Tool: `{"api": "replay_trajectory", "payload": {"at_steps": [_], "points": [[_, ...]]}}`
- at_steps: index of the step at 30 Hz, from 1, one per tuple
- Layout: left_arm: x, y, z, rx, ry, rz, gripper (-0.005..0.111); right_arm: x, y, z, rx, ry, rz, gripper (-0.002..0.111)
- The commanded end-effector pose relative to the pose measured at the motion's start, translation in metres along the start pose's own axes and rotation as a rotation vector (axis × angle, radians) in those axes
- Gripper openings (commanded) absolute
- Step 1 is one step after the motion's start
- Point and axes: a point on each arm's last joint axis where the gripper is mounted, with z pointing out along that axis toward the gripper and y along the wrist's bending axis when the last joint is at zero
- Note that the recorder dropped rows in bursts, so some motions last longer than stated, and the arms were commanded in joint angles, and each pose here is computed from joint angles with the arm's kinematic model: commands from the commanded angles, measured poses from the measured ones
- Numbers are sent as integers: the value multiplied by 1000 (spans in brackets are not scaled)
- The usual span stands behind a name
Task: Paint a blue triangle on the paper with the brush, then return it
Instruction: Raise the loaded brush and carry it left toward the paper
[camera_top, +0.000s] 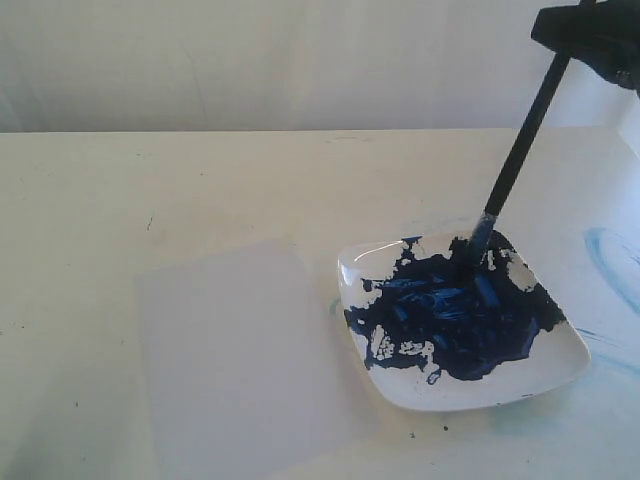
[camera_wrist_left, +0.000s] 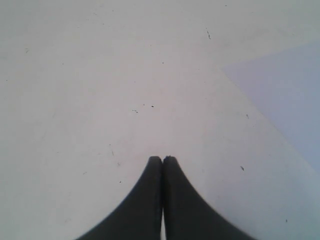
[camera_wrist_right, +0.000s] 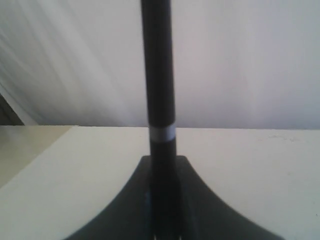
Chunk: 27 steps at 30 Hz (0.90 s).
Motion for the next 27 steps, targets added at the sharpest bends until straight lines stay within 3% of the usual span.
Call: {"api": "replay_trajectory", "payload": {"at_steps": [1,6,11,14,21,24,27], "points": [[1,0,0,1,0,-7,0,2,-1,2,104,22,73,0],[1,0,0,1,0,-7,0,-8,8,13,210,35,79,0],[1,0,0,1,0,-7,0,-26,15,23,420,4,45,0],[1,0,0,1,0,-7,0,-28,30,34,456,-33,-5,0],[1,0,0,1,0,-7,0,-17,69,58,334,-160,-156,0],[1,0,0,1,0,-7,0,-6,78,67,190,-168,-155,0],[1,0,0,1,0,-7,0,6,82,78,49,-100,-247,0]]}}
